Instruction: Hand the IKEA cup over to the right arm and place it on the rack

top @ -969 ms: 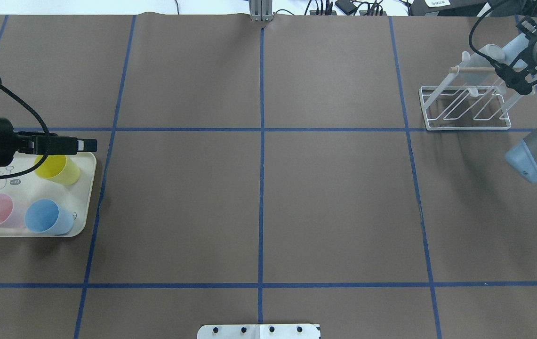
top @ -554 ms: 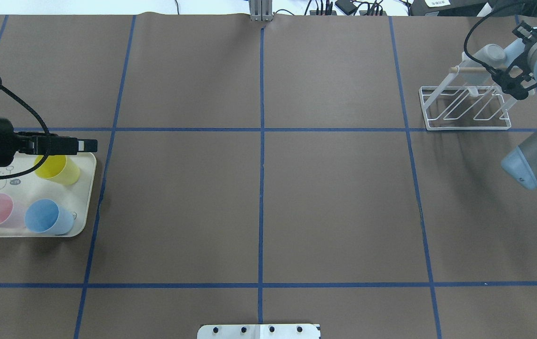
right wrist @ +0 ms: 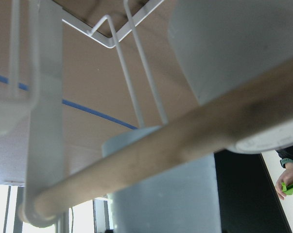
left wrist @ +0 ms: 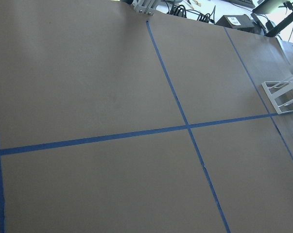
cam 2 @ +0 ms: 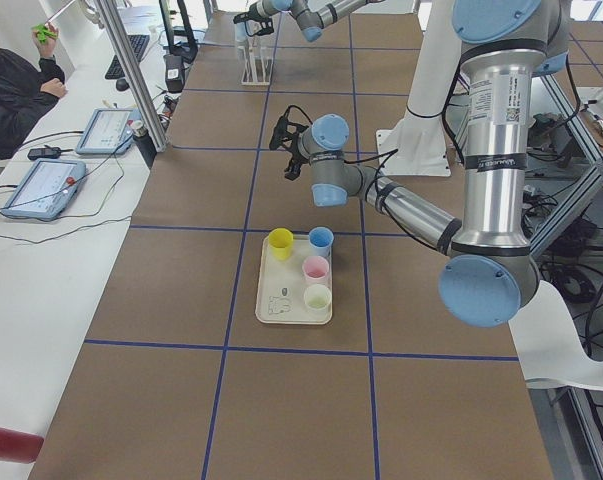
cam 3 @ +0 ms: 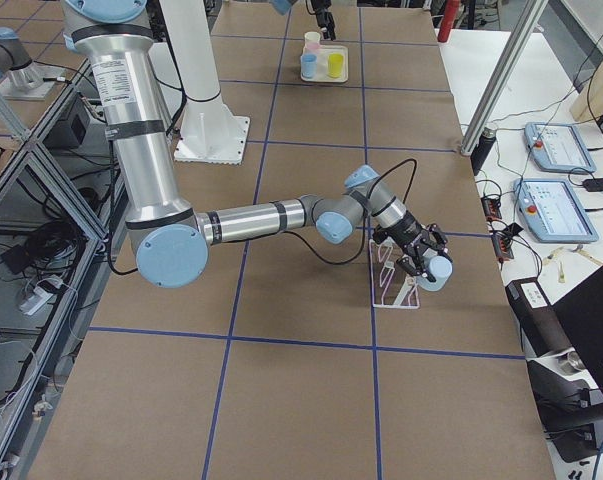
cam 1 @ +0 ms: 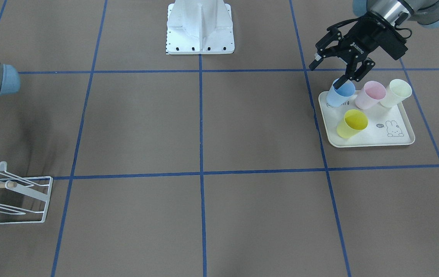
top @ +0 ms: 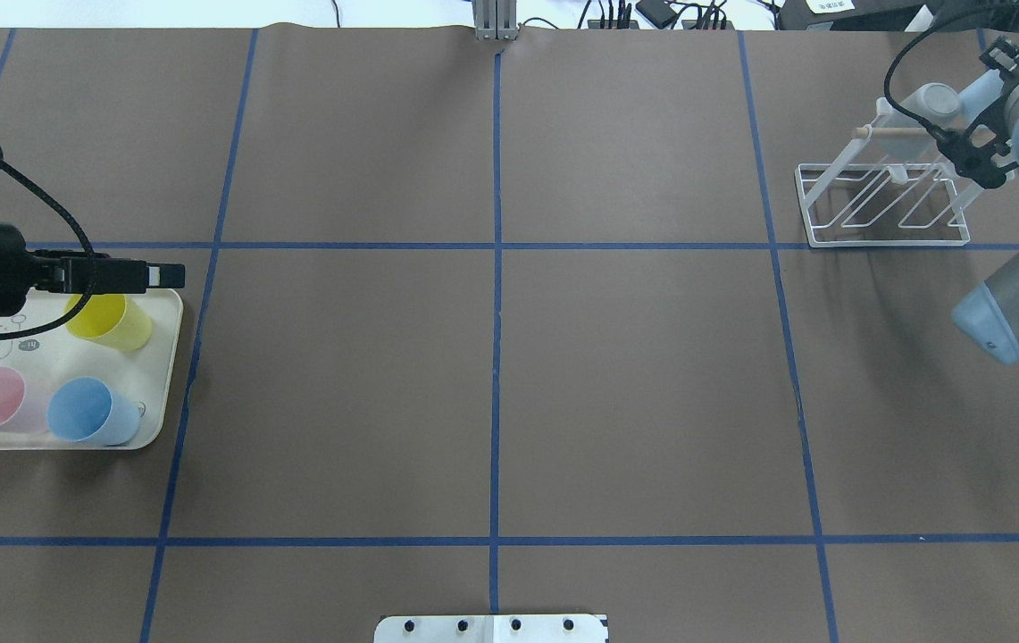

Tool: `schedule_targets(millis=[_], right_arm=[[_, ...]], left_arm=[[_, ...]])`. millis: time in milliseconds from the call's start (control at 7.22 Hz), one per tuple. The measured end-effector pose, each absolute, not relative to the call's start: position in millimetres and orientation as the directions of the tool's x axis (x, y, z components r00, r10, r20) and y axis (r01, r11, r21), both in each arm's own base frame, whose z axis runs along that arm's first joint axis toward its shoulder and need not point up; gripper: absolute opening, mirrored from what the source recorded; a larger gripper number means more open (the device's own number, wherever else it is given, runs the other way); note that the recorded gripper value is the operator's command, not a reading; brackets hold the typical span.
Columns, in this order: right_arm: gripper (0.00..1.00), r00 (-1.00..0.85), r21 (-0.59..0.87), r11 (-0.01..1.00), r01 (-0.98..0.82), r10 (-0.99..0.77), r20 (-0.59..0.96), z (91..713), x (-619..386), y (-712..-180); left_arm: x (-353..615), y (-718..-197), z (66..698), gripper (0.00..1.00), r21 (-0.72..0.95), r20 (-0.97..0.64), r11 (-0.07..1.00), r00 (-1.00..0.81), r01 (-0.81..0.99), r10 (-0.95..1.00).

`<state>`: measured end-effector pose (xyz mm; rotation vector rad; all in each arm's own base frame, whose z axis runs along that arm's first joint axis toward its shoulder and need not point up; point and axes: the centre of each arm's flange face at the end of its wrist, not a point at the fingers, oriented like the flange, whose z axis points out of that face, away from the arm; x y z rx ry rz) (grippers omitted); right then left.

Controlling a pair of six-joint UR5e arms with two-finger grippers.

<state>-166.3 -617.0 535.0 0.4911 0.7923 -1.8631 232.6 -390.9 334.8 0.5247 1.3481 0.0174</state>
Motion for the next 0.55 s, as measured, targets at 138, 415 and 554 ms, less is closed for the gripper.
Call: schedule_targets(millis=[138,415,554], right_arm=[[0.98,-0.405,-0.301,-0.273,0.914,-0.643,-0.650,533.9,-166.3,-617.0],[0.98,-0.403,-0.299,-0.270,0.915,-0.639,-0.655,532.7,-166.4,-617.3],[0.98,-0.401,-0.297,-0.270,0.916,-0.636,-0.659,529.7,-166.9,-617.8]], left_arm=[[232.8,-391.0,334.8,0.99,0.370,-0.921,0.885,0.239,0.284,0.308],[234.0,-391.5,333.8,0.99,0.371,-0.920,0.885,0.237,0.282,0.311],[234.5,-391.9,333.0,0.99,0.373,-0.920,0.884,0.237,0.282,0.313]])
